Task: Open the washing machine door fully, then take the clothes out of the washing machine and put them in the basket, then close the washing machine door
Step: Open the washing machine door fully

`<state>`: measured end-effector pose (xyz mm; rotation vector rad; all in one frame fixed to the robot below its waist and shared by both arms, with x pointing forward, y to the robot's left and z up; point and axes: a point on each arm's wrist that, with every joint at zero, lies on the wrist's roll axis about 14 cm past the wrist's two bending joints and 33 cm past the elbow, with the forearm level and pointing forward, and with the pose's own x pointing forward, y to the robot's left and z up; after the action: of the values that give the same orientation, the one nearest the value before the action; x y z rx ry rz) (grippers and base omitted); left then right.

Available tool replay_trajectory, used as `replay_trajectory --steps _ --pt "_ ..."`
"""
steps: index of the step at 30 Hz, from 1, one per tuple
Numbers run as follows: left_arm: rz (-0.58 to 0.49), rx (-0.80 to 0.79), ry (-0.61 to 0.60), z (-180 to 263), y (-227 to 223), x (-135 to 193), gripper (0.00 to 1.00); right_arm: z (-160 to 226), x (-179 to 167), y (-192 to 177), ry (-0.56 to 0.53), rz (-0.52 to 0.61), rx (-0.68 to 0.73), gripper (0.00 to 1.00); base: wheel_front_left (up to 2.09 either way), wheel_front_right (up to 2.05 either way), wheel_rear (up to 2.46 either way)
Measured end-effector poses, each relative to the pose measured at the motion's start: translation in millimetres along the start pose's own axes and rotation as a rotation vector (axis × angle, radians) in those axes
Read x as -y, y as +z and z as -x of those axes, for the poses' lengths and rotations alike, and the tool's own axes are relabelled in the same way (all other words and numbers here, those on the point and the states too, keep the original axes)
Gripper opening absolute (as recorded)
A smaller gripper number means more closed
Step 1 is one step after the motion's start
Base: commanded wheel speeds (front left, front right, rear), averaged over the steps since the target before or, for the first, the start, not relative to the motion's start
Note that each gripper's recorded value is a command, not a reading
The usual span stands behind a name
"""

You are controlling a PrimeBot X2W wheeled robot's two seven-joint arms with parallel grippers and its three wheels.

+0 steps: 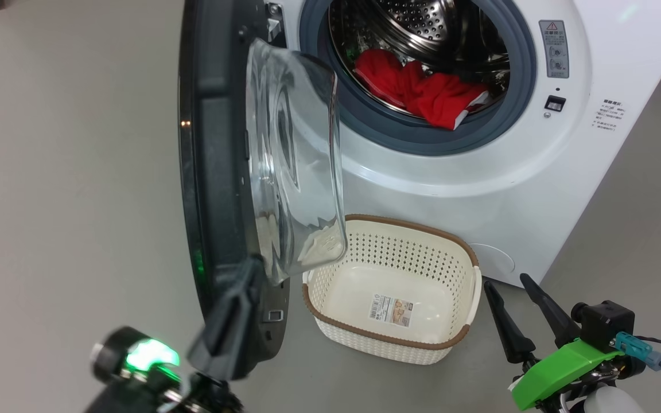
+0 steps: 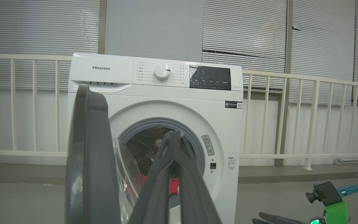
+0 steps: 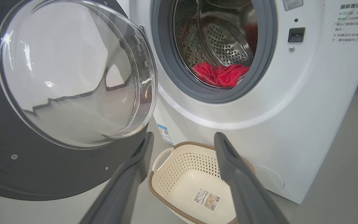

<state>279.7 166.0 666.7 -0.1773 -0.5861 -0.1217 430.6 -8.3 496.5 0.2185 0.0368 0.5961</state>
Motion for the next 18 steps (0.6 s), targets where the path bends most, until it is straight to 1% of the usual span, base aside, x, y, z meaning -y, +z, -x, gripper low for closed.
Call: replay_trajectory --steps 3,6,10,15,16,17,18 --pt "0.074 -0.073 -0.029 6 -22 12 0.00 -1 -1 -1 0.004 -0.001 -0.002 1.00 0.00 0.00 0.00" --pt "0.139 -0.145 -0.031 15 -44 16 0.00 -1 -2 -2 0.008 -0.001 -0.006 1.00 0.00 0.00 0.00" --pt "0.199 -0.239 0.017 26 -73 7 0.00 -1 -5 -6 0.018 -0.002 -0.015 1.00 0.00 0.00 0.00" --pt "0.244 -0.361 0.066 44 -109 -1 0.00 0 -3 -7 0.013 -0.005 -0.017 1.00 0.00 0.00 0.00" --pt "0.258 -0.380 0.080 47 -115 -3 0.00 0 -2 -7 0.010 -0.008 -0.018 1.00 0.00 0.00 0.00" --pt "0.299 -0.405 0.110 51 -125 -6 0.00 1 0 -7 0.005 -0.010 -0.019 1.00 0.00 0.00 0.00" --pt "0.303 -0.415 0.115 51 -128 -7 0.00 1 1 -7 0.003 -0.009 -0.019 1.00 0.00 0.00 0.00"
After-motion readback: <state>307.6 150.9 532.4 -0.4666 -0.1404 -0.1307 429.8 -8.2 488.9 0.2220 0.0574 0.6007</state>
